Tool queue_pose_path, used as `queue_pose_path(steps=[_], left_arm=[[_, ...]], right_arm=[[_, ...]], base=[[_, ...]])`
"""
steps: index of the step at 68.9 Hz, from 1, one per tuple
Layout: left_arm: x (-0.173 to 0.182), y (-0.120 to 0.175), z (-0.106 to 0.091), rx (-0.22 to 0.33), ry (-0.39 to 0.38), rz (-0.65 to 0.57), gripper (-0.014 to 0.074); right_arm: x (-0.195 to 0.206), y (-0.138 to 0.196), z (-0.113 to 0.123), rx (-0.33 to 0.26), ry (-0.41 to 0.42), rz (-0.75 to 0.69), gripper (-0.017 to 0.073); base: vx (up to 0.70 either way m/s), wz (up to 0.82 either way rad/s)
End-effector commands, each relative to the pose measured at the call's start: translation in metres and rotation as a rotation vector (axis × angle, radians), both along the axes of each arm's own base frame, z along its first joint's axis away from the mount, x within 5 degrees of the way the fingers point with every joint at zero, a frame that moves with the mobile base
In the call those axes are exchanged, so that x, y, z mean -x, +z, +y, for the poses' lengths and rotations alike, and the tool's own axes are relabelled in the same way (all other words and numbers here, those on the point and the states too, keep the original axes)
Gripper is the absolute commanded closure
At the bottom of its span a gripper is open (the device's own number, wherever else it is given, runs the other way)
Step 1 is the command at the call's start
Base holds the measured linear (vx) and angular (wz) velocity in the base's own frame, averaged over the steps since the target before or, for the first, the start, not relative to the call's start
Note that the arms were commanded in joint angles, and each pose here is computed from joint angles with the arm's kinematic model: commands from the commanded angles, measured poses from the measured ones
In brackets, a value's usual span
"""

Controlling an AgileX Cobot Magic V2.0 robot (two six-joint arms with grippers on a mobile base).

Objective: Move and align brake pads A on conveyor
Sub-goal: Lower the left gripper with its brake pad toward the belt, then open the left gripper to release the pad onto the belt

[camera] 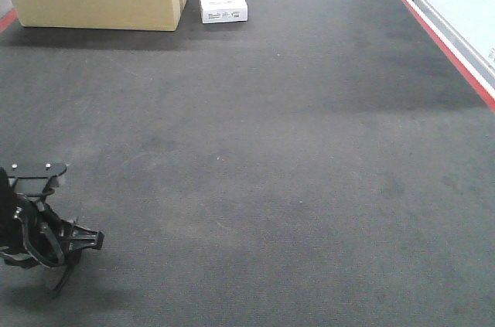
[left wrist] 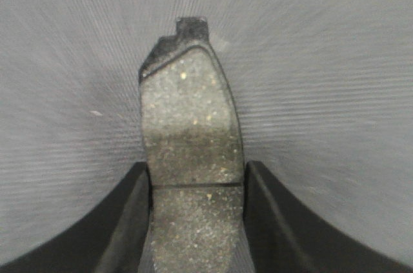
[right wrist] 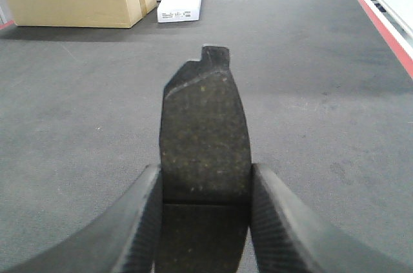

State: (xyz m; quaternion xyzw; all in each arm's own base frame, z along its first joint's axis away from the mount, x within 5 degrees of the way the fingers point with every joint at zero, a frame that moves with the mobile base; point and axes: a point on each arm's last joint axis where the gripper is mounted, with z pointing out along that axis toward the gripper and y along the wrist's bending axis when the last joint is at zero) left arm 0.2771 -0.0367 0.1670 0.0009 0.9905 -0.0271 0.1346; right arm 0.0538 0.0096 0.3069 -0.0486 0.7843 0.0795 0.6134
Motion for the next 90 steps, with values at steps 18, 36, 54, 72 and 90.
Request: queue_pose_path(steps=[18, 36, 54, 72, 90], left_arm=[[-0.010, 0.023, -0.001, 0.006, 0.001, -0.117, 0.0058], [0.010, 0.070, 0.001, 0.015, -0.019, -0.246, 0.0042], [0.074, 0.137, 0.009, 0.049, -0.021, -0.551, 0.0042], [0.151, 0.146, 0.019, 0.024, -0.086, -0.785, 0.0042], [0.187, 0.127, 0.024, 0.005, -0.113, -0.914, 0.0042]], right_arm=[[-0.001, 0.017, 0.000, -0.010, -0.001, -0.112, 0.0570], [-0.001, 0.017, 0.000, -0.010, -0.001, -0.111, 0.0570], [-0.001, 0.017, 0.000, -0.010, -0.001, -0.111, 0.0570], [-0.001, 0.017, 0.000, -0.010, -0.001, -0.111, 0.0570], [-0.001, 0.017, 0.000, -0.010, -0.001, -0.111, 0.0570]], base=[[0.00, 0.00], [0.00, 0.00], [0.00, 0.00], [0.00, 0.00], [0.00, 0.00]])
